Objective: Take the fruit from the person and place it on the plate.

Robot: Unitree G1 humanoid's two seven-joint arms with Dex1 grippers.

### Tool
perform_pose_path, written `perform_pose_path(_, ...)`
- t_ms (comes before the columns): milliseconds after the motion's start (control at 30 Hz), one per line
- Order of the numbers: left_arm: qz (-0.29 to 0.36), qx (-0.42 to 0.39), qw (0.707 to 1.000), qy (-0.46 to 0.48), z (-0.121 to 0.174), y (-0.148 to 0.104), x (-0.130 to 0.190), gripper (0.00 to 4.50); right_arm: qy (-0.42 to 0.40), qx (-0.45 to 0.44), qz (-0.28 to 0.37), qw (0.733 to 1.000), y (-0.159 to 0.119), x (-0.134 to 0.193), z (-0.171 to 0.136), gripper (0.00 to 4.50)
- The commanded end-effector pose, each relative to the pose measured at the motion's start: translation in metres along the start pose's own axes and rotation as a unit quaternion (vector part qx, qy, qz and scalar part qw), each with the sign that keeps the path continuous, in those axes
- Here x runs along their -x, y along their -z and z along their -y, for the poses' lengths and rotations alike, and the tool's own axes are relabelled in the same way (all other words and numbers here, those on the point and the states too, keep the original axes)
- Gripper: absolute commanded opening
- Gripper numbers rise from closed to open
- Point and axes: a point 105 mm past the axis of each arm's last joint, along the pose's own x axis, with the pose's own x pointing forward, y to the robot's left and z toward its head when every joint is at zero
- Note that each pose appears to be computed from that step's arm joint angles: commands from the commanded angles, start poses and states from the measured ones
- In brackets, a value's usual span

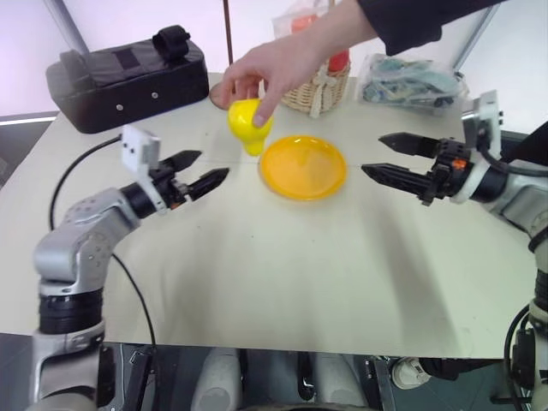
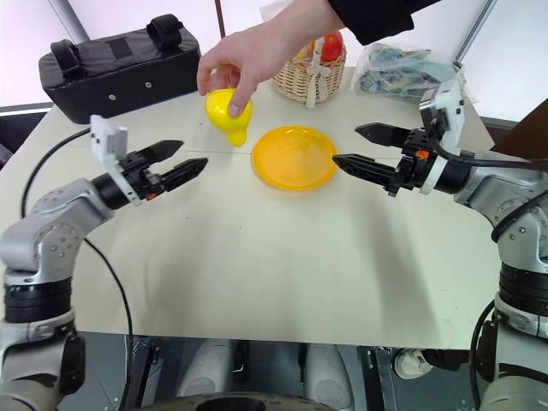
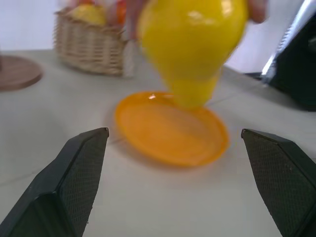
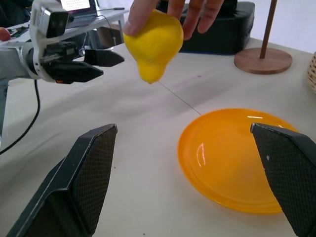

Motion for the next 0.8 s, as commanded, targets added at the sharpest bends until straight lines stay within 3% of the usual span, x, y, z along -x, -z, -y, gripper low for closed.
perform_pose_path(33, 0.032, -0.016, 0.999, 0.006, 0.001, -0.016, -0.016, 4.5, 0.009, 0.022, 0.006, 1.0, -0.004, 0.001, 0.0, 4.42)
perform_pose_path(700, 0.043, -0.01, 0.999, 0.019, -0.007, -0.003, -0.056, 4.5, 0.033, 0.024, 0.011, 0.999, 0.0, 0.001, 0.003, 4.42)
perform_pose_path(800, 0.051, -0.014, 0.998, 0.021, -0.007, -0.005, -0.057, 3.63, 0.038, 0.024, 0.01, 0.999, 0.001, 0.002, 0.004, 4.5)
